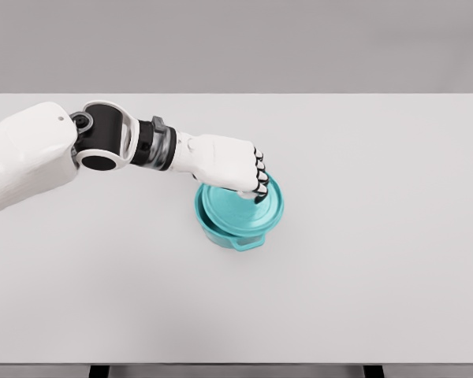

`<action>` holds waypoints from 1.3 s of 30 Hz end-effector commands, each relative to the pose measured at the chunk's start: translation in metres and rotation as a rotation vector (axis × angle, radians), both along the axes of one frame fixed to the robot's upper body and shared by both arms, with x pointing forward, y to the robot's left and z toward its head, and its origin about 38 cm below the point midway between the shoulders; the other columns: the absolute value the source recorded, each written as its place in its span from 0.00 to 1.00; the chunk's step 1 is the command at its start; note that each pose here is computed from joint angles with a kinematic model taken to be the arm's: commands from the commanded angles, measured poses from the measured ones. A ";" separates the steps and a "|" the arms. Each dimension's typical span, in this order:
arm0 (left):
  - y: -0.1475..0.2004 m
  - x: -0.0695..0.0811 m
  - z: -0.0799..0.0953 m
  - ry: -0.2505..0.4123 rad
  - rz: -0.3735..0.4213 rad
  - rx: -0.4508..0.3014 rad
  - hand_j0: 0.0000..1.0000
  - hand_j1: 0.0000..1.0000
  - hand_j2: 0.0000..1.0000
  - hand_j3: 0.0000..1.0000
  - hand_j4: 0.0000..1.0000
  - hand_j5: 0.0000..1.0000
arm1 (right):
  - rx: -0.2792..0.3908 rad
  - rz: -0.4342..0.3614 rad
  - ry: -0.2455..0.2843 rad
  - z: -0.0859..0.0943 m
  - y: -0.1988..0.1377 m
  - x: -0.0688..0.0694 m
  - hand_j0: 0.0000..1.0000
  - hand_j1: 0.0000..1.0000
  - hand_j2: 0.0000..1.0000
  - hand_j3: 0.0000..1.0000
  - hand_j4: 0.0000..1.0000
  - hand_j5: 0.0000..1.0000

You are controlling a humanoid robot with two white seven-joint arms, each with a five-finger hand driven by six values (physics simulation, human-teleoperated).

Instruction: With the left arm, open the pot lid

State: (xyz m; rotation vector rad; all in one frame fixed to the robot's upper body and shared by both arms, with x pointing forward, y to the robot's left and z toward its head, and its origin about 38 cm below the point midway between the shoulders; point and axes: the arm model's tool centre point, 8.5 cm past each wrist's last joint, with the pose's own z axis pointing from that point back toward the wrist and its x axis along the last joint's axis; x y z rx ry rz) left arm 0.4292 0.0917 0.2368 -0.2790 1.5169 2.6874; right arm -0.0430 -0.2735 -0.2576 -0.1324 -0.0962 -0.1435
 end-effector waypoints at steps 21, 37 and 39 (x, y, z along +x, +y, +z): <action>0.049 0.021 0.036 -0.034 0.133 -0.078 0.48 0.48 0.48 0.48 0.48 0.48 | 0.000 -0.001 0.000 0.000 0.000 0.000 1.00 1.00 1.00 1.00 1.00 1.00; 0.161 0.083 0.017 0.002 0.512 -0.035 0.49 0.49 0.49 0.49 0.49 0.49 | 0.000 0.001 0.000 0.000 0.000 0.000 1.00 1.00 1.00 1.00 1.00 1.00; 0.163 0.082 0.008 0.023 0.523 -0.018 0.49 0.49 0.49 0.49 0.49 0.49 | 0.000 -0.001 0.000 0.000 0.000 0.000 1.00 1.00 1.00 1.00 1.00 1.00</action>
